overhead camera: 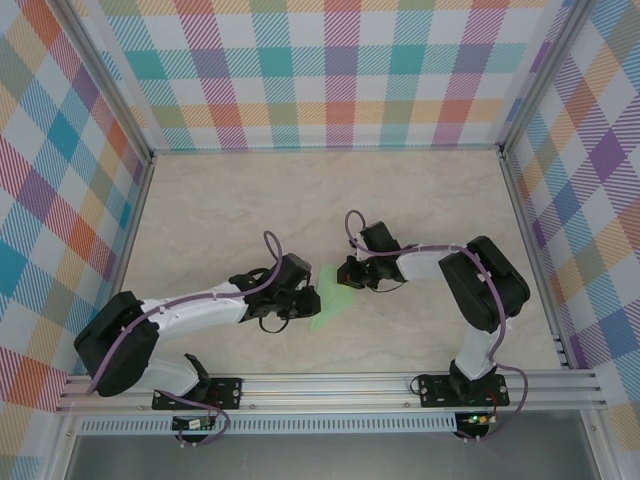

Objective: Fold a paper plane with a square sheet of paper (pick it up from the middle)
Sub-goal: Fourth fold the wing at the center of the table.

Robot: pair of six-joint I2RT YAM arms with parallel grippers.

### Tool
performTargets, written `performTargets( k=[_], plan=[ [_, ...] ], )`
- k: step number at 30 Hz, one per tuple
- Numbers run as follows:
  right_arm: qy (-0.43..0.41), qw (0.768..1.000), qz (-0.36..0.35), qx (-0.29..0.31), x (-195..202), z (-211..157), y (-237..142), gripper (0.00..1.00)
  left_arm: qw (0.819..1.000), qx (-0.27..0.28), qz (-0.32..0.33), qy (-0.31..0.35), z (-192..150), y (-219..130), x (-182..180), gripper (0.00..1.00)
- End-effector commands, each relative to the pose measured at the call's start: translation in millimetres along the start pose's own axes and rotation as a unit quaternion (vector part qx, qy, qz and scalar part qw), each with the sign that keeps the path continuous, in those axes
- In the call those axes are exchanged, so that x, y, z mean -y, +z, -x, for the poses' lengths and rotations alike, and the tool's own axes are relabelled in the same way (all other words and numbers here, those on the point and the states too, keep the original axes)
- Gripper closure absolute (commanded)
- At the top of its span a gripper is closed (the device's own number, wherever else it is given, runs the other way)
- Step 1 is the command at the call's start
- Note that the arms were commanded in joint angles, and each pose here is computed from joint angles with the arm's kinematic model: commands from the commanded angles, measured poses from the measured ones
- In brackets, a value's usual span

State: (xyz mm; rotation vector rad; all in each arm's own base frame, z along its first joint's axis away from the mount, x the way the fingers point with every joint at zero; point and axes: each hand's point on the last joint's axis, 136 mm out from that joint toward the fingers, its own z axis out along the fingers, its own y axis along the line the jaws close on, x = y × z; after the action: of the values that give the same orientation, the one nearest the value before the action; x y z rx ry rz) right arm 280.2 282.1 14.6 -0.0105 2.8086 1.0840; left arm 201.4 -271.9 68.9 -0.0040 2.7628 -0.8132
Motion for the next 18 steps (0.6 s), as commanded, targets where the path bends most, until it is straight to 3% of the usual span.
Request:
performTargets(
  k=[1,9,18],
  plan=[
    [0.042,0.997,-0.068,-0.021,40,-21,5,0.95,0.999,0.006,-0.041,-0.026,10,-5,16,0.86],
    [0.049,0.996,-0.064,-0.021,40,-22,6,0.95,0.993,0.007,-0.103,-0.058,20,17,35,0.85],
    [0.055,0.996,-0.060,-0.027,42,-25,10,0.94,0.995,0.006,-0.071,-0.072,26,51,19,0.86]
  ],
)
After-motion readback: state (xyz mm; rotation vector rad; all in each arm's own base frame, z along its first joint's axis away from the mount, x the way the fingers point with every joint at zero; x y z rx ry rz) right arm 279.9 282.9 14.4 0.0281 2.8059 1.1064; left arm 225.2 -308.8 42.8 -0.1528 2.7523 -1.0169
